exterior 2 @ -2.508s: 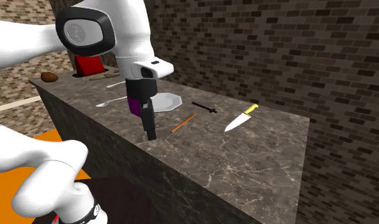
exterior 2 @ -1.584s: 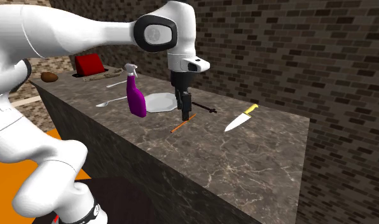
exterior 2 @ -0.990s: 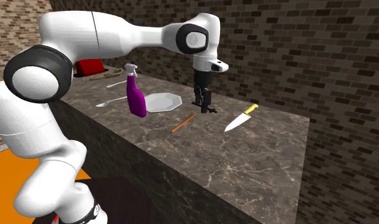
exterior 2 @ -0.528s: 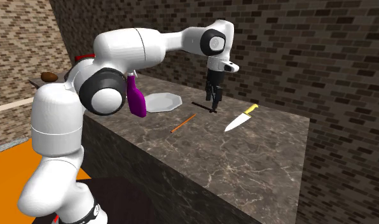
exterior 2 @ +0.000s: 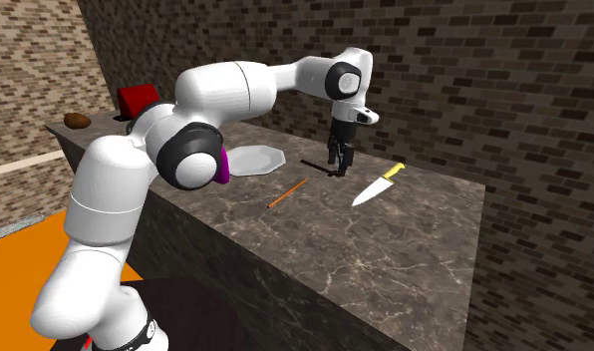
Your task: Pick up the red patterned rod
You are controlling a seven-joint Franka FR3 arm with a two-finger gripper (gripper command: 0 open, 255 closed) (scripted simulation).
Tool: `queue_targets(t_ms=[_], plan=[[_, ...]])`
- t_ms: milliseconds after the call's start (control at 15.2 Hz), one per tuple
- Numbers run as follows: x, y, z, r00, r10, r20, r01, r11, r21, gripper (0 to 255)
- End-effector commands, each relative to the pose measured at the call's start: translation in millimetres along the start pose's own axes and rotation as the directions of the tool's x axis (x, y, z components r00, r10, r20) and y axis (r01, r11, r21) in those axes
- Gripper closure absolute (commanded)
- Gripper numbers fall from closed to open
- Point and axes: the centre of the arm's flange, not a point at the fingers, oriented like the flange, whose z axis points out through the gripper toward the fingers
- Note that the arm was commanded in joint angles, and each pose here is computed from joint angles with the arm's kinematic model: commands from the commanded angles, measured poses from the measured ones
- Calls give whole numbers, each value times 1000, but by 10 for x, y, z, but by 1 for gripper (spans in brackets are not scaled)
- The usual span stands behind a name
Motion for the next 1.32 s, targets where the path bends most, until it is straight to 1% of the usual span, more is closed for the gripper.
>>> queue_targets(t_ms=[0, 132, 198, 792, 1254], plan=[[13, -7, 101, 1000, 0, -1, 0, 1000, 0, 0], [17, -8, 131, 1000, 0, -1, 0, 1000, 0, 0], [14, -4, 136, 1000, 0, -1, 0, 1000, 0, 255], [17, -8, 131, 1000, 0, -1, 0, 1000, 0, 255], [-31, 12, -235, 1000, 0, -1, 0, 1000, 0, 255]])
